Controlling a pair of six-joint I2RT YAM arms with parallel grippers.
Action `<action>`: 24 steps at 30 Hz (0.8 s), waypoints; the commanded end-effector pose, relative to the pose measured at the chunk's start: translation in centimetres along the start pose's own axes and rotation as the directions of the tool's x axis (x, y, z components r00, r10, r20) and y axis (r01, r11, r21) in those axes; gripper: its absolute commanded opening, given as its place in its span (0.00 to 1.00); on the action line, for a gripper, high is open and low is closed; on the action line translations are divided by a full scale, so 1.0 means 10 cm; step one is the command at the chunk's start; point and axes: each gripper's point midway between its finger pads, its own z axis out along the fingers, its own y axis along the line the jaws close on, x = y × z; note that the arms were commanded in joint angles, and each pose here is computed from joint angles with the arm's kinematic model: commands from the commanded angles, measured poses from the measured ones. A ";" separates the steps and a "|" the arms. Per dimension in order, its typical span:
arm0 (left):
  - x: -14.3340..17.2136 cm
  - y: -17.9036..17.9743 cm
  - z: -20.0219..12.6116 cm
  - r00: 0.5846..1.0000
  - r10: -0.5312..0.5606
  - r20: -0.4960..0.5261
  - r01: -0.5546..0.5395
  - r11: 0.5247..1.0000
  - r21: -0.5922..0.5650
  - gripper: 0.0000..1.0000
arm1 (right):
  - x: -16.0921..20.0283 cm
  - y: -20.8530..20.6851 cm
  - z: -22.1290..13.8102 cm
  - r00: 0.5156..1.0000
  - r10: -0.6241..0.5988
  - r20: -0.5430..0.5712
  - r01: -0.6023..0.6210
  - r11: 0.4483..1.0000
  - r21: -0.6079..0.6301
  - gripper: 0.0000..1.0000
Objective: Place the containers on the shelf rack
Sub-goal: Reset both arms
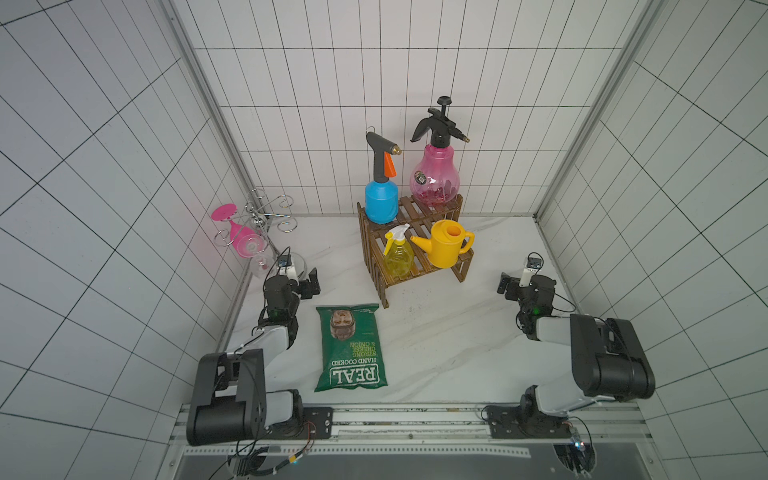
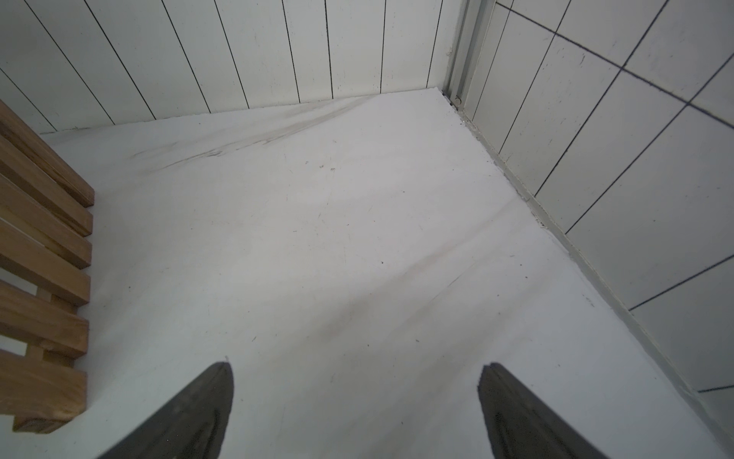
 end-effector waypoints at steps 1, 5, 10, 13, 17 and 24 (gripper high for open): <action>0.04 0.05 -0.02 1.000 0.010 -0.017 -0.010 0.999 -0.030 0.98 | -0.02 0.03 0.00 1.000 -0.012 0.002 0.012 1.000 -0.011 0.99; -0.01 0.03 -0.15 0.999 0.021 -0.028 -0.022 0.999 -0.040 0.98 | -0.02 0.03 0.00 1.000 -0.012 0.003 0.012 1.000 -0.012 0.99; 0.03 0.35 -0.07 0.993 -0.116 -0.029 0.113 0.990 -0.082 0.98 | -0.02 0.03 0.00 1.000 -0.011 0.001 0.011 1.000 -0.013 0.99; -0.10 0.21 -0.08 0.995 -0.088 0.042 0.088 0.996 0.010 0.98 | -0.02 0.03 0.00 1.000 -0.010 0.001 0.010 1.000 -0.013 0.99; -0.02 0.14 0.04 0.996 -0.092 0.014 0.090 0.994 0.068 0.98 | -0.02 0.02 0.00 1.000 -0.009 0.002 0.009 1.000 -0.012 0.99; -0.02 -0.28 0.16 0.998 -0.041 0.054 0.028 0.977 0.211 0.98 | -0.01 0.02 0.00 1.000 -0.009 0.000 0.009 1.000 -0.014 0.99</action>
